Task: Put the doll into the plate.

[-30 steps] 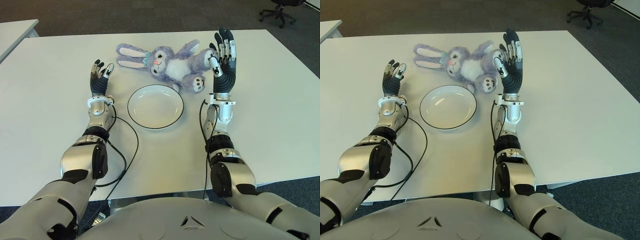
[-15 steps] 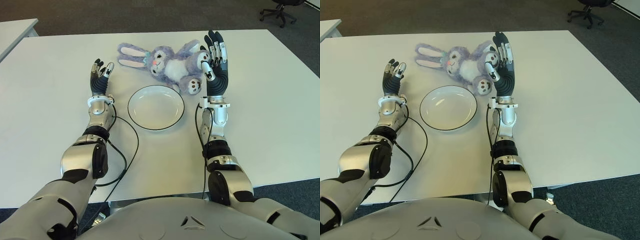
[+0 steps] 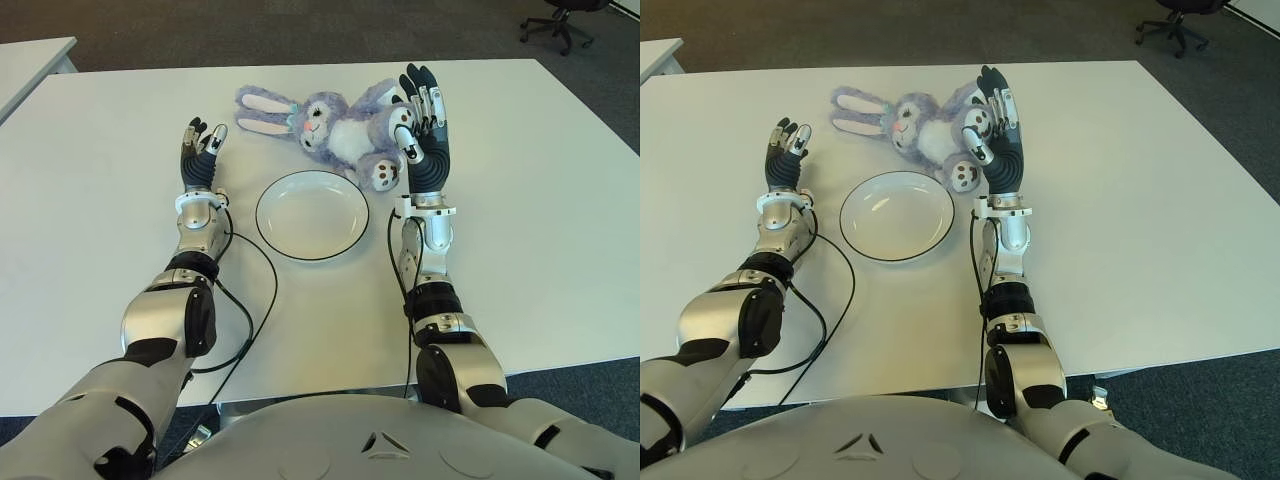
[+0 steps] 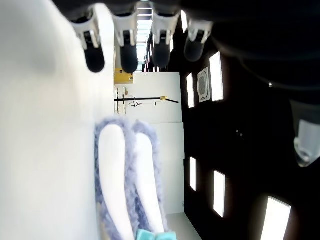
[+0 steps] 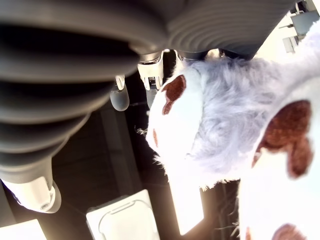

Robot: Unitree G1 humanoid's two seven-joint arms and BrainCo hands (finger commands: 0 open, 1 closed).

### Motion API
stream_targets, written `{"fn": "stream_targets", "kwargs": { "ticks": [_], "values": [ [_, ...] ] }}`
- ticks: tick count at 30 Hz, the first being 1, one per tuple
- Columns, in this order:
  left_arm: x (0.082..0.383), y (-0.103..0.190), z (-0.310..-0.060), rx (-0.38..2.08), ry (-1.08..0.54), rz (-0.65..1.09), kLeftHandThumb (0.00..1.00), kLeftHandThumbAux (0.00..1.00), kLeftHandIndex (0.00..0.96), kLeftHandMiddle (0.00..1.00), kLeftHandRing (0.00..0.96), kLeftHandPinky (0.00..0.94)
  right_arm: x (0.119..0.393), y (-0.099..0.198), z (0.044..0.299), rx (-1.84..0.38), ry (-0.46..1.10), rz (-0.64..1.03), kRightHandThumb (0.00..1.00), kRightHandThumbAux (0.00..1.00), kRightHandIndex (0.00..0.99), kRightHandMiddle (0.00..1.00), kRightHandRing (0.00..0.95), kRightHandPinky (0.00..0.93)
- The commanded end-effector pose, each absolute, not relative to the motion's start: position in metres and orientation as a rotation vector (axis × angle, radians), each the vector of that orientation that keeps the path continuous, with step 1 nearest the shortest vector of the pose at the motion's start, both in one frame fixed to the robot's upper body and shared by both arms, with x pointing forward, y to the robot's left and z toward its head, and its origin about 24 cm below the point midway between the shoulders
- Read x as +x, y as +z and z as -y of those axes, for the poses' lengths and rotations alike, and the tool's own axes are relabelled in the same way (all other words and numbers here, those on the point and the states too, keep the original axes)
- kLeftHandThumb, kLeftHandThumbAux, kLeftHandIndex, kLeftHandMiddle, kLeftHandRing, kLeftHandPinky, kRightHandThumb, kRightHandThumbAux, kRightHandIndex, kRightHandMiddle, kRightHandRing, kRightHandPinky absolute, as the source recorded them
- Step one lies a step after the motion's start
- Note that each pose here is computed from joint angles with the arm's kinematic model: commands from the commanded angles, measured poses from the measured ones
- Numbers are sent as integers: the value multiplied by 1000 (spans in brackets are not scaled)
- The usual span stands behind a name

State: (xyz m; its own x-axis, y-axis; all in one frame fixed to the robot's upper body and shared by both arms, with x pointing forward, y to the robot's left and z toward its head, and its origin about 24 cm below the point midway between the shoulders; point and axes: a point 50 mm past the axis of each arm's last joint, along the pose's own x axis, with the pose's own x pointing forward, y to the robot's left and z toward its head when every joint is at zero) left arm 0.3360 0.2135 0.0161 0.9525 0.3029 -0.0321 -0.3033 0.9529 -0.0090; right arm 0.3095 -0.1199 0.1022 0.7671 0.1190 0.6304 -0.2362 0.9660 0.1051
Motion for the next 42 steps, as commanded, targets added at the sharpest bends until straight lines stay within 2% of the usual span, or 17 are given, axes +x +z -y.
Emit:
{"fn": "stream_targets", "kwargs": {
  "ticks": [1,8,13,22,26,34,42],
  "values": [
    [295,-45,-203,-40,303,-302,0,437,0,100,119,153,281,33,122,233,152,389,257,543,6,18,4,19],
    [296,-44,-203,-36,301,-295,0,424,0,109,129,157,283,32,120,206,155,366,257,572,15,21,7,33],
    [296,-43,-203,-28,296,-285,0,411,0,103,123,153,283,31,120,193,151,362,311,574,12,11,3,23],
    [296,-44,-204,-42,299,-285,0,406,0,99,127,159,284,29,121,170,154,367,352,541,14,8,0,0],
    [296,-44,-204,-49,302,-288,0,405,0,104,134,171,286,29,121,149,157,379,408,501,23,10,0,0],
    [296,-44,-203,-43,303,-289,0,403,0,104,121,124,293,28,119,76,155,361,398,475,6,4,0,5],
    [297,-43,-203,-27,306,-285,0,398,0,112,141,139,302,25,119,52,149,320,405,462,2,0,0,0]
  ]
}}
